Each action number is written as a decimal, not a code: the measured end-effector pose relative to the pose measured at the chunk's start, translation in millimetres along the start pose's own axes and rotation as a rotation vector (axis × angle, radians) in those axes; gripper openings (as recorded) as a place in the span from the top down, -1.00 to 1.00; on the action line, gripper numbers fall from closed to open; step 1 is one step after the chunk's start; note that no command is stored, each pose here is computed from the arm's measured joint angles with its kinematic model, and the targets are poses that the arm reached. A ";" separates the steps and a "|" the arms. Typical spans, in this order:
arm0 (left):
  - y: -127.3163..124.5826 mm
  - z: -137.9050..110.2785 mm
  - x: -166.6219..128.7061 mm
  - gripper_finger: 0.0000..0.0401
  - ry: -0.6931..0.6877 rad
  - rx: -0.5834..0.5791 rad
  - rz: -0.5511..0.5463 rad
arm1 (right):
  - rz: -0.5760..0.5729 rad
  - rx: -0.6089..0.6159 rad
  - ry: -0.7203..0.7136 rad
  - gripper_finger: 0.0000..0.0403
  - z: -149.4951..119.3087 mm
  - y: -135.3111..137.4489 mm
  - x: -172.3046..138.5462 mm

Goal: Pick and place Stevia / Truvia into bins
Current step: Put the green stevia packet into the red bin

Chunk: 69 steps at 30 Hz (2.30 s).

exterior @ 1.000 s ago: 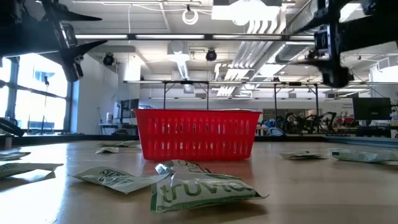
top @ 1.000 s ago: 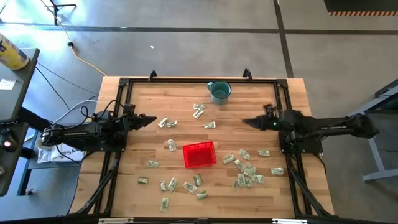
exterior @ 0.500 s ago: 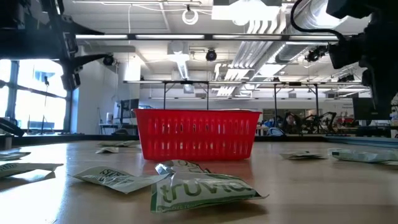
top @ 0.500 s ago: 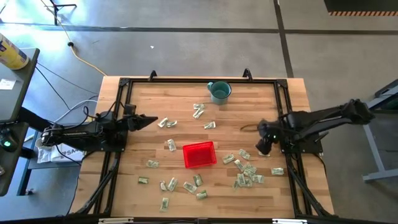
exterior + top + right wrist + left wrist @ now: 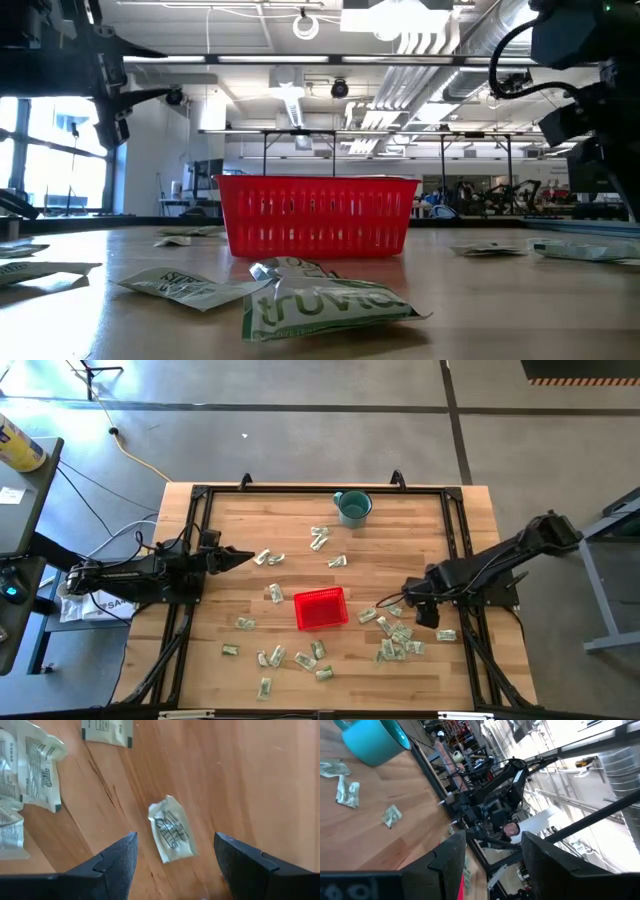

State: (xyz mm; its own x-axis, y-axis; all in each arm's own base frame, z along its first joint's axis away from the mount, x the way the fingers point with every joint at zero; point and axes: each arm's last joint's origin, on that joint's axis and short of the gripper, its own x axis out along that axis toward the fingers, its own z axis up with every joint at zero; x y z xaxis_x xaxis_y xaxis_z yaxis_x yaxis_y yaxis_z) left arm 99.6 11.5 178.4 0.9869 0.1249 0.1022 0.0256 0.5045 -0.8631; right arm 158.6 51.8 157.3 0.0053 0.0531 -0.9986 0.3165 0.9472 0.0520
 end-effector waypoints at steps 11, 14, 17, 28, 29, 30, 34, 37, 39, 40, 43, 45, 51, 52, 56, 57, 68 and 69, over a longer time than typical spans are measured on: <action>7.5 -4.3 -0.4 -0.13 0.045 0.002 0.077 | -0.050 0.194 -0.025 -0.25 1.7 6.0 6.9; 10.1 -5.8 -0.7 -0.13 0.060 0.003 0.104 | -0.130 0.120 -0.096 -0.25 2.2 5.5 6.7; 11.4 -6.5 -0.9 -0.13 0.067 0.007 0.118 | -0.160 0.068 -0.121 -0.25 2.9 5.1 6.5; 12.7 -7.3 -1.1 -0.13 0.076 0.014 0.130 | -0.122 0.026 -0.045 -0.25 -6.7 11.6 7.2; 12.5 -7.2 -1.1 -0.13 0.076 0.023 0.129 | -0.129 0.019 -0.051 -0.25 -7.3 12.2 7.2; 12.6 -7.3 -1.1 -0.13 0.076 0.026 0.129 | -0.138 0.013 -0.060 -0.25 -7.7 12.7 7.2; 12.6 -7.2 -1.1 -0.13 0.076 0.029 0.129 | -0.142 -0.013 -0.069 -0.25 -8.7 13.3 8.7; 12.6 -7.2 -1.1 -0.13 0.076 0.029 0.129 | -0.113 -0.011 -0.053 -0.25 -11.4 11.6 16.1; 12.6 -7.2 -1.1 -0.13 0.076 0.029 0.129 | -0.088 -0.007 -0.053 -0.25 -12.4 11.1 20.8; 12.5 -7.2 -1.1 -0.13 0.076 0.029 0.129 | -0.081 0.001 -0.056 -0.25 -12.5 11.1 22.0; 12.6 -7.2 -1.1 -0.13 0.076 0.029 0.129 | -0.090 0.030 -0.065 -0.25 -12.8 10.2 22.7; 12.6 -7.2 -1.1 -0.13 0.075 0.030 0.129 | -0.095 0.030 -0.067 -0.25 -12.8 10.0 22.7; 12.6 -7.1 -1.1 -0.13 0.076 0.080 0.128 | -0.096 0.103 -0.051 -0.21 -14.1 9.2 22.8; 12.5 -7.1 -1.1 -0.13 0.077 0.083 0.128 | -0.094 0.129 -0.051 -0.17 -14.2 9.3 22.8; 12.5 -7.1 -1.1 -0.13 0.077 0.085 0.128 | -0.078 0.212 -0.055 0.09 -13.6 10.2 23.0; 12.5 -7.0 -1.1 -0.13 0.076 0.085 0.128 | -0.073 0.223 -0.058 0.17 -13.3 10.5 23.1; 12.5 -7.0 -1.1 -0.13 0.076 0.085 0.127 | 0.056 0.474 -0.202 0.95 10.3 10.6 20.7; 12.5 -7.1 -1.1 -0.13 0.076 0.085 0.127 | 0.096 0.504 -0.243 0.94 17.6 11.4 17.7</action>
State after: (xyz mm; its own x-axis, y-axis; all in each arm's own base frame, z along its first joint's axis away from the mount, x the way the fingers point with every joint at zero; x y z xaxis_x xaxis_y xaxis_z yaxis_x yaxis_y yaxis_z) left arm 100.0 11.7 164.0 0.9906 0.1288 -0.0460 -0.1109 0.5599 -0.8211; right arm 179.0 57.9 140.0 0.2557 0.0013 -0.9667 0.7168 0.6707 0.1906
